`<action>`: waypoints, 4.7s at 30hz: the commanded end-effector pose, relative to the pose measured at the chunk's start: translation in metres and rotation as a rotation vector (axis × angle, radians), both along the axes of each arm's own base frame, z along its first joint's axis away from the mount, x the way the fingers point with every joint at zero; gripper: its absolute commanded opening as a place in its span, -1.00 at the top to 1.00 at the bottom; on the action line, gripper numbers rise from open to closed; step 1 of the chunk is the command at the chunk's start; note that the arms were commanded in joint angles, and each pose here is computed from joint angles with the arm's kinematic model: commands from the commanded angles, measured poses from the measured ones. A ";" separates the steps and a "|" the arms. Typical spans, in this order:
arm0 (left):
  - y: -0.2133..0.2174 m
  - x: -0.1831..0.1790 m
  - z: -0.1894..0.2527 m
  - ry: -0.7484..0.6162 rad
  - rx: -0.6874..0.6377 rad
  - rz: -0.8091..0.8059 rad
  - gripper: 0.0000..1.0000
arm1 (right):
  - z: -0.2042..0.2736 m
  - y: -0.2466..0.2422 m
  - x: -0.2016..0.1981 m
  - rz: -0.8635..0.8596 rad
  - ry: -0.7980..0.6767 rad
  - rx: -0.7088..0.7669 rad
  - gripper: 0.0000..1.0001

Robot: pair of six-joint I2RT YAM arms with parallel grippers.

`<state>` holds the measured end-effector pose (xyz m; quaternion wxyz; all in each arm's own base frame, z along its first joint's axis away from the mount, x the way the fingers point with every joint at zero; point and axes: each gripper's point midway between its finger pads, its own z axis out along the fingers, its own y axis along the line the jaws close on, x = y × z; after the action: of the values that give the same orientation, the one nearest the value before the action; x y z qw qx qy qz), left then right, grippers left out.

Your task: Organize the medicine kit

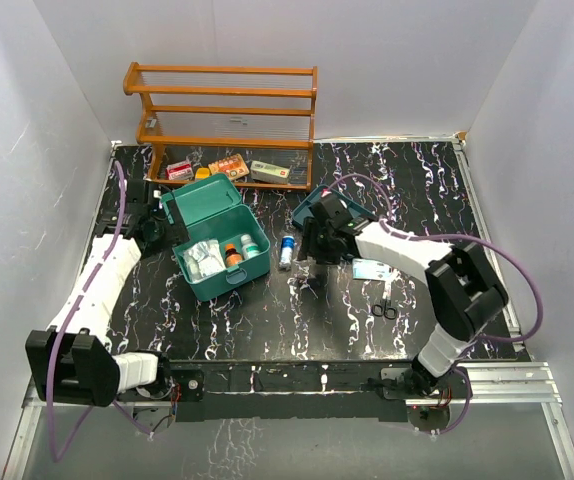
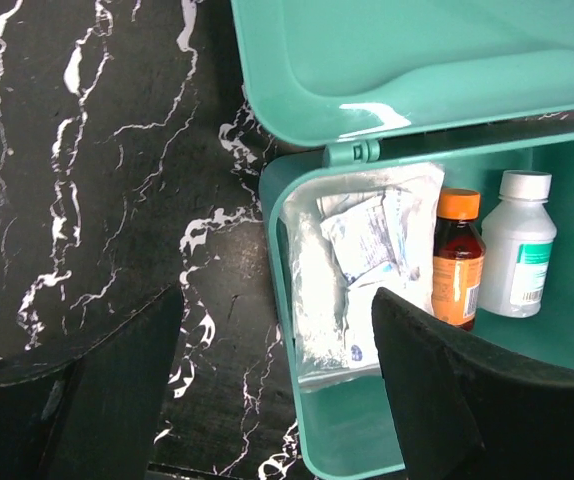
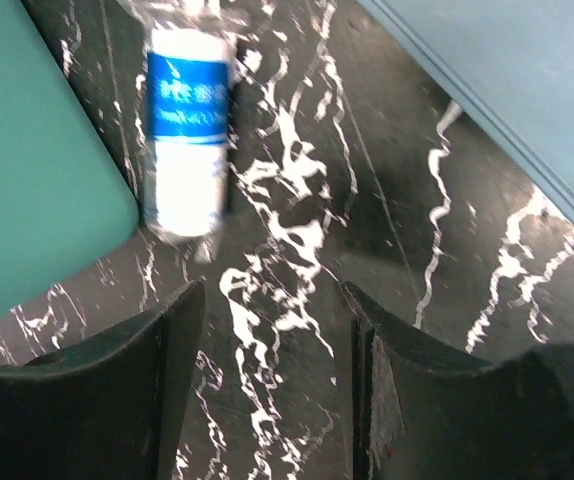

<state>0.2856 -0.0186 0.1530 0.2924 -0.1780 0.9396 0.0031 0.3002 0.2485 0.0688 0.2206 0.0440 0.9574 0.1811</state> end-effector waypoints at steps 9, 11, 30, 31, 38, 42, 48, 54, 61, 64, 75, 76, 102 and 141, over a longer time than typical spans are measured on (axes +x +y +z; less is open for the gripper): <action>0.005 0.044 0.017 -0.056 -0.055 -0.105 -0.47 | -0.012 0.047 0.060 -0.015 -0.036 0.009 0.07; 0.007 0.048 0.024 -0.069 -0.043 -0.104 -0.47 | -0.011 0.052 0.061 -0.007 -0.031 0.018 0.09; -0.042 0.093 0.049 -0.223 -0.170 -0.457 -0.46 | -0.002 0.094 0.072 0.007 -0.034 0.123 0.06; -0.044 0.094 0.048 -0.223 -0.178 -0.473 -0.45 | -0.003 0.095 0.073 0.009 -0.036 0.121 0.06; -0.049 0.097 0.030 -0.211 -0.149 -0.534 -0.38 | -0.022 0.087 0.076 0.012 -0.019 0.041 0.16; -0.048 0.097 0.018 -0.193 -0.096 -0.565 -0.31 | -0.028 0.081 0.073 0.025 -0.022 0.010 0.40; -0.061 0.090 -0.002 -0.145 -0.155 -0.629 -0.30 | -0.033 0.073 0.065 0.048 -0.014 -0.010 0.56; -0.072 0.074 0.002 -0.147 -0.206 -0.637 -0.28 | -0.016 0.059 0.062 0.036 -0.062 -0.035 0.58; -0.054 0.056 -0.015 -0.076 -0.131 -0.546 -0.10 | 0.015 0.044 0.059 0.014 -0.133 -0.044 0.58; -0.053 0.051 -0.013 -0.065 -0.120 -0.534 0.01 | 0.026 0.039 0.055 0.009 -0.150 -0.043 0.57; -0.084 0.012 -0.015 -0.021 -0.276 -0.553 0.09 | 0.087 0.026 0.052 -0.054 -0.255 0.012 0.55; -0.087 0.009 -0.015 -0.020 -0.287 -0.553 0.09 | 0.094 0.025 0.053 -0.066 -0.270 0.022 0.55; -0.094 -0.002 0.027 -0.118 -0.353 -0.375 -0.04 | 0.158 0.141 0.033 -0.045 -0.381 0.239 0.54; -0.059 -0.019 0.065 -0.151 -0.275 -0.106 -0.08 | 0.069 0.209 0.067 -0.185 -0.355 0.124 0.04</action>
<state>0.2630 -0.0737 0.2038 0.3209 -0.1846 0.9178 -0.1435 0.3534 0.4434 0.0713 0.3534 0.1072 0.9146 0.1644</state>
